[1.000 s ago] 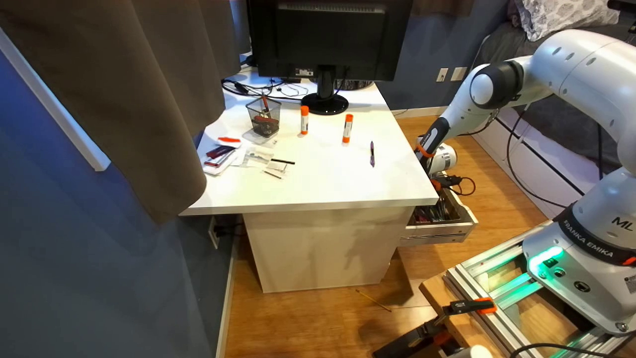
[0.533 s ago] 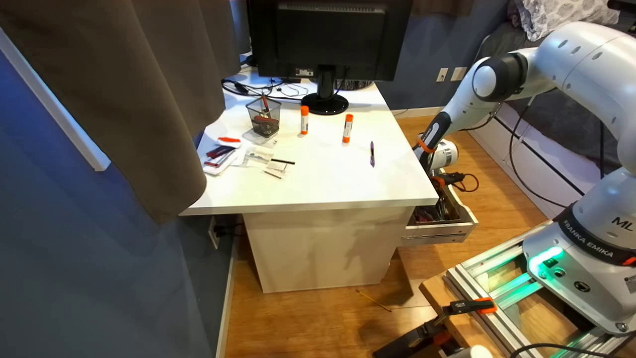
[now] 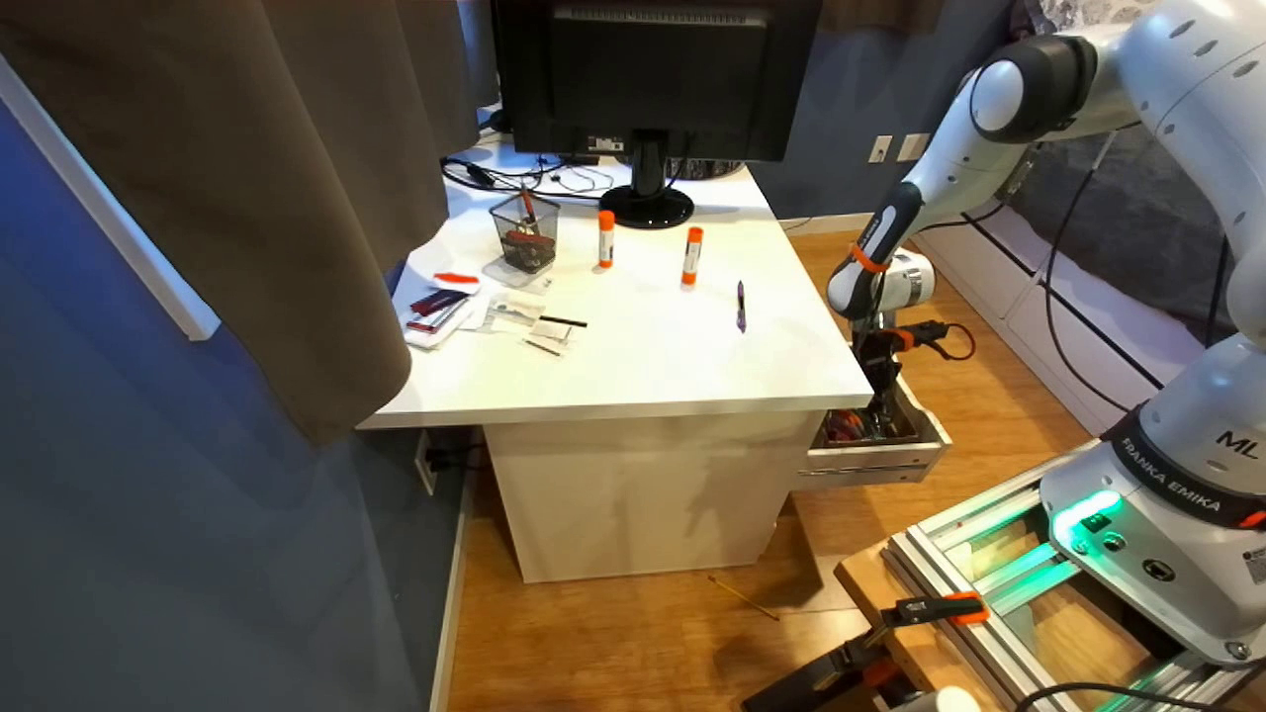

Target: Take the pen out of the drawer and place it on the counter

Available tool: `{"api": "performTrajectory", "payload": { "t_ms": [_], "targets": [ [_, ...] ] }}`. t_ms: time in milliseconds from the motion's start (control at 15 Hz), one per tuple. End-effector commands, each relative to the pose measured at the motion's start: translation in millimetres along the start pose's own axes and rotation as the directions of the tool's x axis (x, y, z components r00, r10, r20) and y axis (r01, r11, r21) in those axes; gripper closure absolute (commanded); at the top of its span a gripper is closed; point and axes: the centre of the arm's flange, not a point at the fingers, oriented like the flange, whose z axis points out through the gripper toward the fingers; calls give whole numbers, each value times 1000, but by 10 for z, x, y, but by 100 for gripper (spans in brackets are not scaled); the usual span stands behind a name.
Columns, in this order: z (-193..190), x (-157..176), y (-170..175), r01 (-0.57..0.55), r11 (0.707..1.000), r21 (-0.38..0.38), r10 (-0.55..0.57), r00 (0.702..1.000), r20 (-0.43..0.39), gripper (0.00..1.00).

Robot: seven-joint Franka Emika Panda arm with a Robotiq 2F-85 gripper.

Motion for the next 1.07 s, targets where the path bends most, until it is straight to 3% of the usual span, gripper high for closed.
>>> {"api": "performTrajectory", "payload": {
  "t_ms": [0, 400, 733, 1000],
  "targets": [
    [-241, -581, -89, 72, 997, 3, -72, 997, -27, 98],
    [-569, -1042, -171, 47, 998, -33, -54, 970, -238, 98],
    [-1001, -1472, -288, 9, 999, -44, -29, 874, -485, 98],
    [-1370, -1891, -414, 30, 999, 41, 2, 785, -620, 98]
  ]
}}
